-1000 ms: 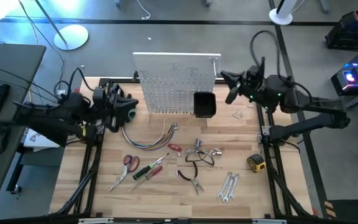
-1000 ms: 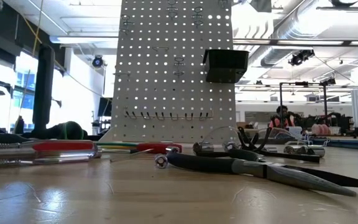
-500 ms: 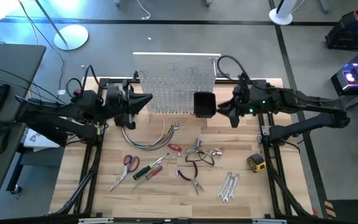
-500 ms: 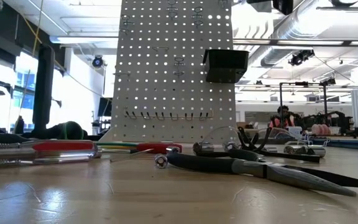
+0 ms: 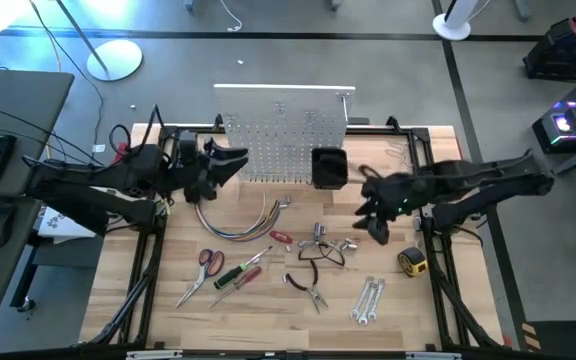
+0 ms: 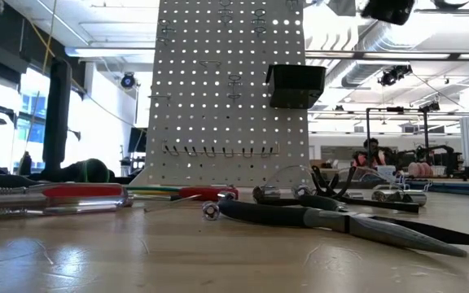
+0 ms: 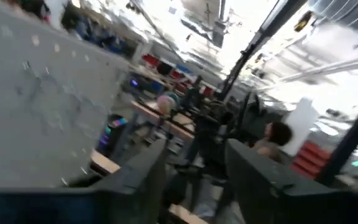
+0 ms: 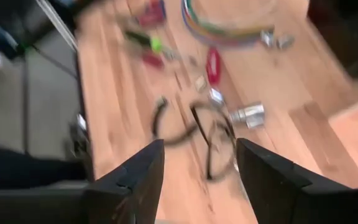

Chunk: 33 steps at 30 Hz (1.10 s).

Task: Hang tools onto peg board
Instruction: Put the socket into the black bin on the peg board

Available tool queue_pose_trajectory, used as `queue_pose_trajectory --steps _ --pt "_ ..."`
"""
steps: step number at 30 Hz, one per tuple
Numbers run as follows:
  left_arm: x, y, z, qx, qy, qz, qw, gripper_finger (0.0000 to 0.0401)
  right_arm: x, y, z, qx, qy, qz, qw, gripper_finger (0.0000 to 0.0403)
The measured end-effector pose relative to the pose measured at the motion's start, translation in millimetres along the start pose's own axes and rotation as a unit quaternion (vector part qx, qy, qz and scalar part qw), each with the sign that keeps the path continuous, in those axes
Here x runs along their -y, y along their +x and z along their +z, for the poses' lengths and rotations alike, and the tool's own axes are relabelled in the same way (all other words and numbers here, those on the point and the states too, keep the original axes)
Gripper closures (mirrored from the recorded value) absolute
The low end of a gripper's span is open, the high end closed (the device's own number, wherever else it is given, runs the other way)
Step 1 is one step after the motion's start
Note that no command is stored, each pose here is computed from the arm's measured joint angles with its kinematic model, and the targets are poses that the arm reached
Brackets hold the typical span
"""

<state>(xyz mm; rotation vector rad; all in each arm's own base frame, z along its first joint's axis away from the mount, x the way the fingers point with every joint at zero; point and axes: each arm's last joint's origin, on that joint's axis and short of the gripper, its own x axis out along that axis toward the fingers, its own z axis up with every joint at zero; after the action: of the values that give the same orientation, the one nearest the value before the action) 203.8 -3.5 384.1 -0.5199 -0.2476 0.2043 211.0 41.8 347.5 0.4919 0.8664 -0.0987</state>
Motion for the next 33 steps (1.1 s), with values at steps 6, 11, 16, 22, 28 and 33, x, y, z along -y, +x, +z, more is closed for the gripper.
queue_pose_trajectory --steps 6,11,16,22,28,33 --pt "-2.7 -3.9 -10.0 -0.086 -0.027 -0.029 0.996 0.0169 -3.4 39.8 -18.7 -0.104 -0.05 -0.045 0.992 0.0208" --pt "-7.9 -5.7 -24.9 -0.176 -0.045 -0.025 0.983 0.0165 3.6 85.4 -45.8 -0.183 -0.081 -0.078 0.977 0.0208" --pt "-21.4 -11.4 -46.1 -0.276 -0.048 0.054 0.958 0.0165 23.2 124.2 -80.9 -0.233 -0.092 -0.108 0.962 0.0208" --pt "-37.8 -12.3 -72.7 -0.365 -0.019 0.156 0.918 0.0165 34.4 151.7 -96.2 -0.204 -0.102 -0.105 0.968 0.0211" --pt "-50.8 -8.1 -111.0 -0.407 -0.043 0.204 0.89 0.0165 39.5 165.8 -102.3 -0.184 -0.12 -0.112 0.969 0.0228" --pt "-55.4 -11.6 -140.5 -0.415 -0.073 0.205 0.884 0.0165 42.3 176.8 -106.3 -0.187 -0.127 -0.12 0.967 0.0248"
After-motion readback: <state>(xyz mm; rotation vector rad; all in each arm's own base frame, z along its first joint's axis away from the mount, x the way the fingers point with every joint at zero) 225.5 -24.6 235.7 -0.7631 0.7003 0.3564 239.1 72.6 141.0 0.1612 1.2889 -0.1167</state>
